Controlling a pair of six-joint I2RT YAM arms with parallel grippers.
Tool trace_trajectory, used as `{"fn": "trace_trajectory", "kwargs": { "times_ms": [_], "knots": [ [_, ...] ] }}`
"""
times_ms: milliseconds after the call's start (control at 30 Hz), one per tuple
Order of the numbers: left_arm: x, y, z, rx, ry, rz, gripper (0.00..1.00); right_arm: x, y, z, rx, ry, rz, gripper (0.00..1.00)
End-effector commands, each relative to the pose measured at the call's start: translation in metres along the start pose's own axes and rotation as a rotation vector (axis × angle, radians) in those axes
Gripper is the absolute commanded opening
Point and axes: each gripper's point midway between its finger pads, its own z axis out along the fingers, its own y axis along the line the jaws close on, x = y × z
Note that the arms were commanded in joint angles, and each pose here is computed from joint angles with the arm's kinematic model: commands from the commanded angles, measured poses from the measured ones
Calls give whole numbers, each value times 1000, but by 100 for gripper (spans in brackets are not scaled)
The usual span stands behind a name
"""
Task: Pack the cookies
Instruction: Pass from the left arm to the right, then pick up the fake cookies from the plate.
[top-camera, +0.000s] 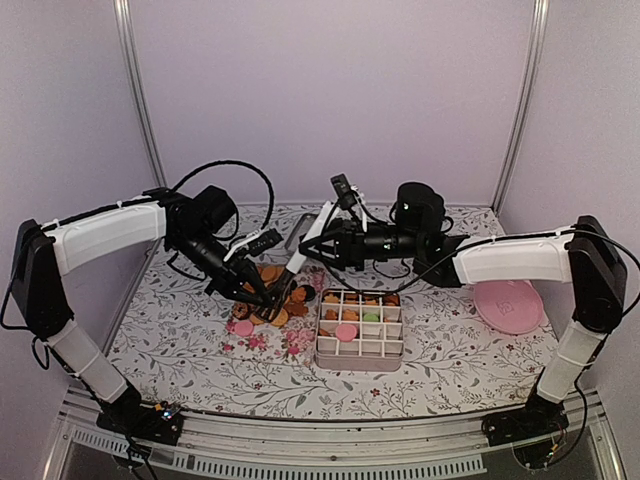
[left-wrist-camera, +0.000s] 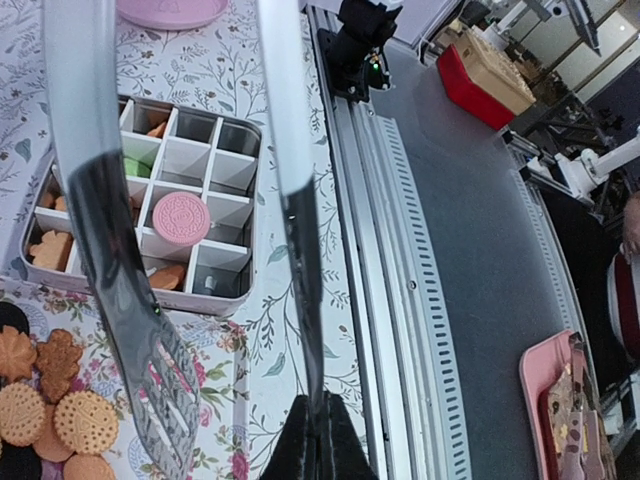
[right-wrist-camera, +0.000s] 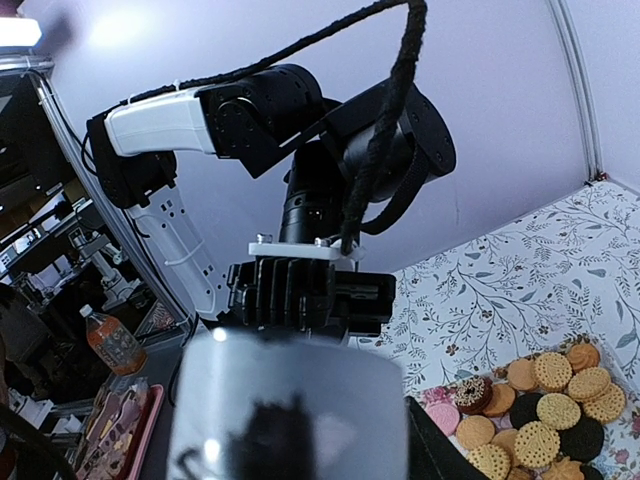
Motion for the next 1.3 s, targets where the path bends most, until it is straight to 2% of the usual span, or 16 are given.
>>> {"fn": "trace_trajectory", "kwargs": {
  "times_ms": [0, 133, 233, 467, 600, 1000, 1133, 1267],
  "knots": [
    [-20, -2, -8, -25, -47, 75, 0, 20, 15, 16, -88, 90, 29, 43],
    [-21, 2, -9, -49, -43, 71, 1, 20, 10, 16, -50, 88, 19, 37],
    [-19, 13, -10, -104, -20, 52, 9, 16, 3, 9, 32, 59, -1, 33],
    [-8, 40, -28, -233, -13, -20, 46, 10, -5, -12, 179, 27, -61, 31],
    [3, 61, -57, -300, -56, -95, 60, 4, -10, -21, 250, 13, -95, 31],
    [59, 114, -156, -565, -187, -320, 63, -7, -11, -29, 395, 7, -198, 31],
    [76, 119, -168, -591, -219, -367, 63, -6, -21, -21, 423, 15, -218, 31],
    [88, 123, -167, -603, -217, -399, 63, -17, -51, -11, 527, -1, -257, 31]
  ]
}}
